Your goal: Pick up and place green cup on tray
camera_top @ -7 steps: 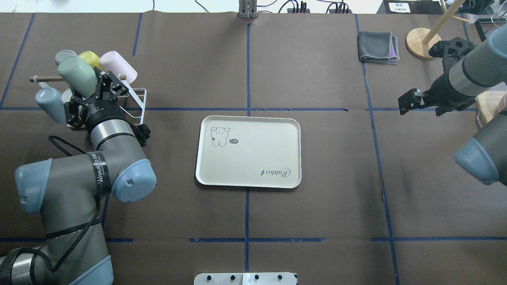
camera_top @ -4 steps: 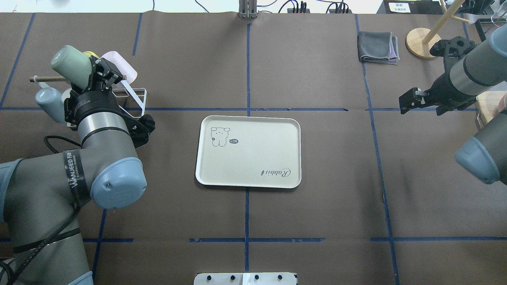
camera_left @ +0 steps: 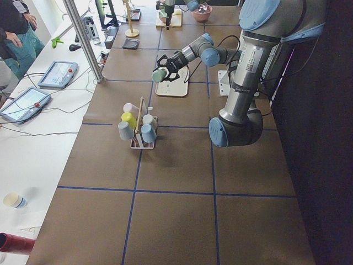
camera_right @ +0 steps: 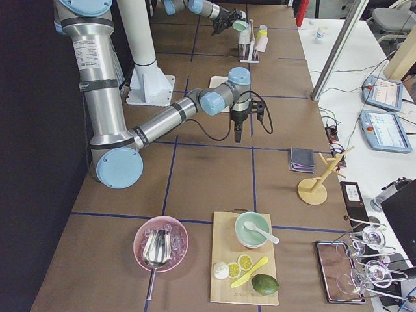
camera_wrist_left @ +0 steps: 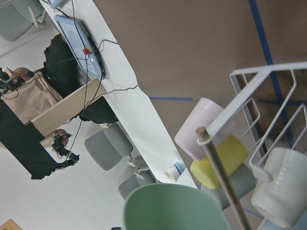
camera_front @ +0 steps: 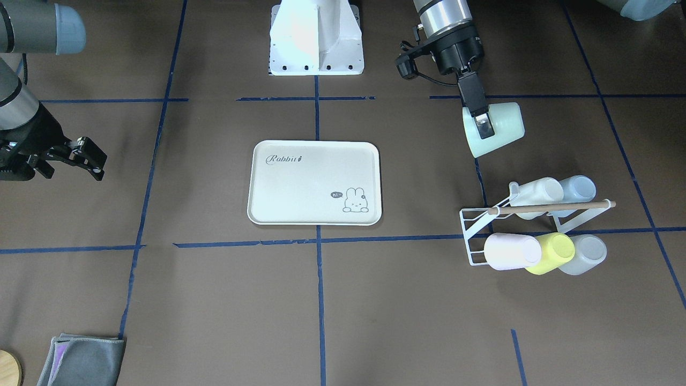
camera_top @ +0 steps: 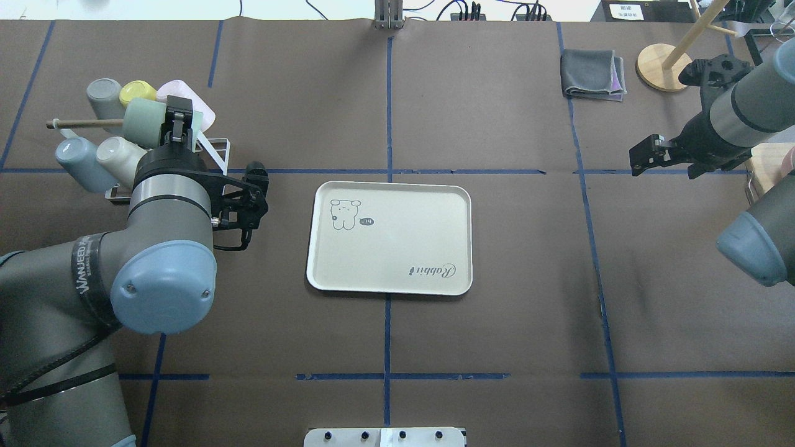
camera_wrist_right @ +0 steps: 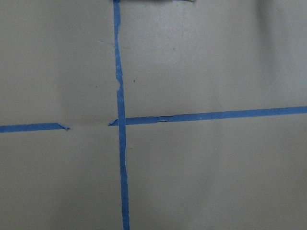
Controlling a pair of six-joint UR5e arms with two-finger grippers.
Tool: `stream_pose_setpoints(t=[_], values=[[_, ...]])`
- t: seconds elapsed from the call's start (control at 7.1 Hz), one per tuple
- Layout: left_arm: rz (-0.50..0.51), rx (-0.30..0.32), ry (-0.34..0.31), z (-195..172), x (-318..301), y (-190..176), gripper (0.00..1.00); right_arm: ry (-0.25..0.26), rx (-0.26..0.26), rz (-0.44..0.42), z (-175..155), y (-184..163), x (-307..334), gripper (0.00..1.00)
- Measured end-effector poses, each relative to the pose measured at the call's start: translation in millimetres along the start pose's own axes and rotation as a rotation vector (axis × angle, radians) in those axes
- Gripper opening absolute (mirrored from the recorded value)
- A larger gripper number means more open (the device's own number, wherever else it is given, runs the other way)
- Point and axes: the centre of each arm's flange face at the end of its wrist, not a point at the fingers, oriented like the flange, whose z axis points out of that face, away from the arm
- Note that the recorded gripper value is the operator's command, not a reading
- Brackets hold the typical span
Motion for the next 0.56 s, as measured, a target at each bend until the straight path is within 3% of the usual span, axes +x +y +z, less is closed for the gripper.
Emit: stream_pose_setpoints(t=[0.56], values=[[-0.522, 0.185, 0.104, -14, -2, -17, 0.26, 0.002, 0.006, 0.009, -3, -3, 5, 1.00]])
